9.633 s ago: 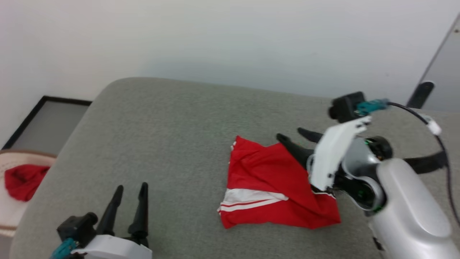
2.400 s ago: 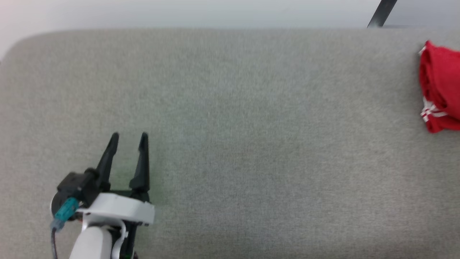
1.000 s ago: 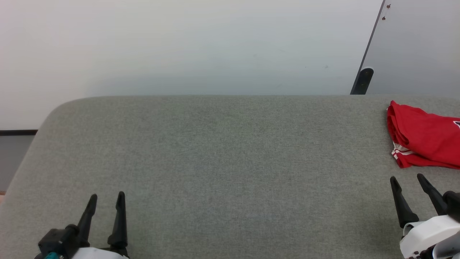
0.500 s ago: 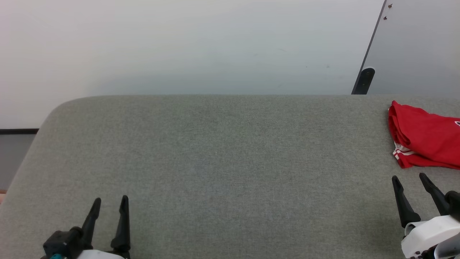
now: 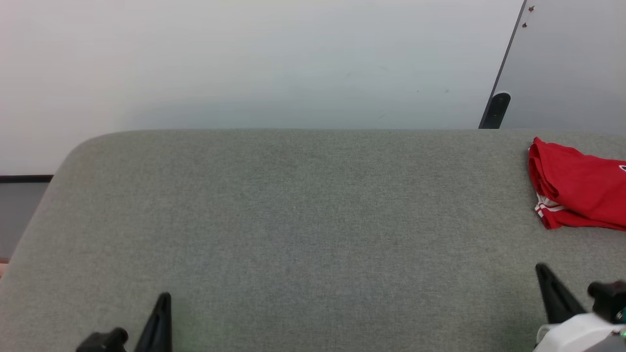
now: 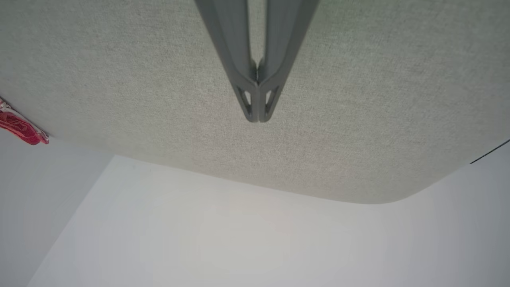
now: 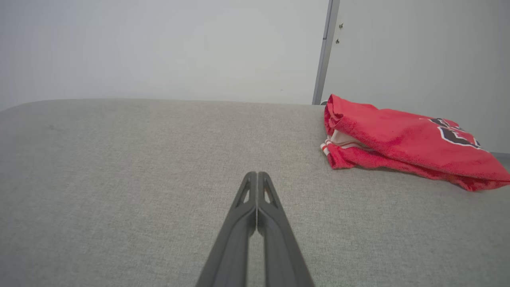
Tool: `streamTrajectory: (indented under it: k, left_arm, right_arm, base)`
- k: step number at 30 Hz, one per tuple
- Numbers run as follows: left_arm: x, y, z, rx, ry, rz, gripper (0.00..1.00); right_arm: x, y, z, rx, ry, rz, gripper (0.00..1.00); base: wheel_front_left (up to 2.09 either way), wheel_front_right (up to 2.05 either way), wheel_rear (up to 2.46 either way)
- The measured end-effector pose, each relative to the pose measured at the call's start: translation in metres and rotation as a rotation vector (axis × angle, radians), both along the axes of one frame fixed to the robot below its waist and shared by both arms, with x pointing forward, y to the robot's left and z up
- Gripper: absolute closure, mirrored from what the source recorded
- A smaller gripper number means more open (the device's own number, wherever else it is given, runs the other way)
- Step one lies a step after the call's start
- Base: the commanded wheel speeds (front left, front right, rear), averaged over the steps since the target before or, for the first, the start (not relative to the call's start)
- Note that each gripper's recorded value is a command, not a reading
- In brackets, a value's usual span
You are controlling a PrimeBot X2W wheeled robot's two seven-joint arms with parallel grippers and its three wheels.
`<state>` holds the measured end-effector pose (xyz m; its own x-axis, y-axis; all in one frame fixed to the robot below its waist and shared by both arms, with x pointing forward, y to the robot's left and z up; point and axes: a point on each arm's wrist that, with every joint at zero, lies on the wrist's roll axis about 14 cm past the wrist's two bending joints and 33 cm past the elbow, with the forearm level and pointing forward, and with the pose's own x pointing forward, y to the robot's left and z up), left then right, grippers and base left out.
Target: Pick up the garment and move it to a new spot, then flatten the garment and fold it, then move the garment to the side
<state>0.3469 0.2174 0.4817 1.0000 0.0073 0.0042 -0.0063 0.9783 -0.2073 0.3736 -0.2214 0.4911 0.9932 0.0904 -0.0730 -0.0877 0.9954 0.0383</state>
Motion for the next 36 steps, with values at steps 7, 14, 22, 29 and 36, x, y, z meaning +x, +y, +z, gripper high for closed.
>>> streamTrajectory:
  k: [7,14,22,29,36]
  left_arm:
    - [-0.006,-0.002,-0.016,-0.089,0.059,0.019,1.00]
    - [-0.003,0.000,-0.016,-0.209,0.067,0.045,1.00]
    - [0.002,0.001,-0.014,-0.336,0.070,0.065,1.00]
    - [0.006,0.001,-0.012,-0.442,0.066,0.076,1.00]
    - [0.010,0.000,-0.010,-0.536,0.066,0.083,1.00]
  right_arm:
    - [-0.009,0.004,-0.019,0.099,0.065,-0.024,1.00]
    - [-0.007,0.004,-0.018,0.235,0.070,-0.055,1.00]
    - [-0.006,0.006,-0.017,0.381,0.075,-0.085,1.00]
    - [-0.003,0.006,-0.014,0.496,0.072,-0.104,1.00]
    - [-0.002,0.007,-0.013,0.603,0.073,-0.120,1.00]
  base:
    - [0.00,0.00,0.00]
    - [0.00,0.00,0.00]
    - [0.00,0.00,0.00]
    - [0.00,0.00,0.00]
    - [0.00,0.00,0.00]
